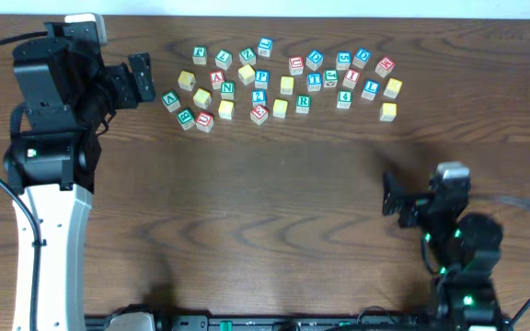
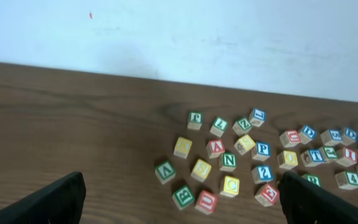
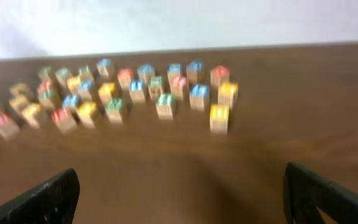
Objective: Spell out CORL
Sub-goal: 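Raise the left arm and move its gripper over the block cluster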
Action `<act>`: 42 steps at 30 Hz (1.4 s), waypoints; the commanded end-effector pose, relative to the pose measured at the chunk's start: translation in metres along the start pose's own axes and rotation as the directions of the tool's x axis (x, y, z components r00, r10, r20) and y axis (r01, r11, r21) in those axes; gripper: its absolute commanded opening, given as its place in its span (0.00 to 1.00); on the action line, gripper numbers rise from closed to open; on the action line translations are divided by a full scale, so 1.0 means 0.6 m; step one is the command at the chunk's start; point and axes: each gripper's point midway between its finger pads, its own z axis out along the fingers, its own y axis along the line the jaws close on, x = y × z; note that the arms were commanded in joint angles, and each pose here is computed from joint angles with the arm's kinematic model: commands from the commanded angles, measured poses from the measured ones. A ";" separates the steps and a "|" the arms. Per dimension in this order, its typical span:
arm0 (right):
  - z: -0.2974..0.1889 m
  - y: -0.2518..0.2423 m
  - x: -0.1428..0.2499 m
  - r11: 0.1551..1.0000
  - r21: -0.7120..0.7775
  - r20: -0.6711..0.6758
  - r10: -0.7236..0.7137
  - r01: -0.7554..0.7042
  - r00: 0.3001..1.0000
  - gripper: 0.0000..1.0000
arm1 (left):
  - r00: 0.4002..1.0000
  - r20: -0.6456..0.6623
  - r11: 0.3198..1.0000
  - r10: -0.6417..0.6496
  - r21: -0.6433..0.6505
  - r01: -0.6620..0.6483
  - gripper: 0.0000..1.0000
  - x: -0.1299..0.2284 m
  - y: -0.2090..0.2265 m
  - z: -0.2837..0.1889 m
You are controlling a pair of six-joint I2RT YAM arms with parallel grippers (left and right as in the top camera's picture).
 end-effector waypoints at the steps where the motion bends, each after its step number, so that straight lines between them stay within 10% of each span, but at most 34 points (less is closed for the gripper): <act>1: 0.026 0.000 -0.096 1.000 -0.004 0.013 -0.006 0.006 1.000 0.99 | 1.000 0.015 1.000 -0.014 -0.004 0.014 0.98 -0.012 -0.002 -0.007; 18: 0.254 0.031 -0.280 0.975 -0.191 -0.435 0.016 -0.109 0.901 0.99 | 0.997 -0.076 0.999 -0.031 -0.015 0.030 0.98 0.026 0.001 -0.008; 30: 0.376 0.090 -0.135 0.957 -0.215 -0.698 -0.012 -0.193 0.716 0.99 | 0.991 -0.124 0.999 -0.049 -0.023 0.047 0.98 0.046 0.003 -0.009; 42: 0.418 0.187 -0.109 0.962 -0.239 -0.672 -0.064 -0.135 0.738 0.99 | 0.986 -0.158 0.998 -0.055 -0.028 0.051 0.98 0.060 0.006 0.003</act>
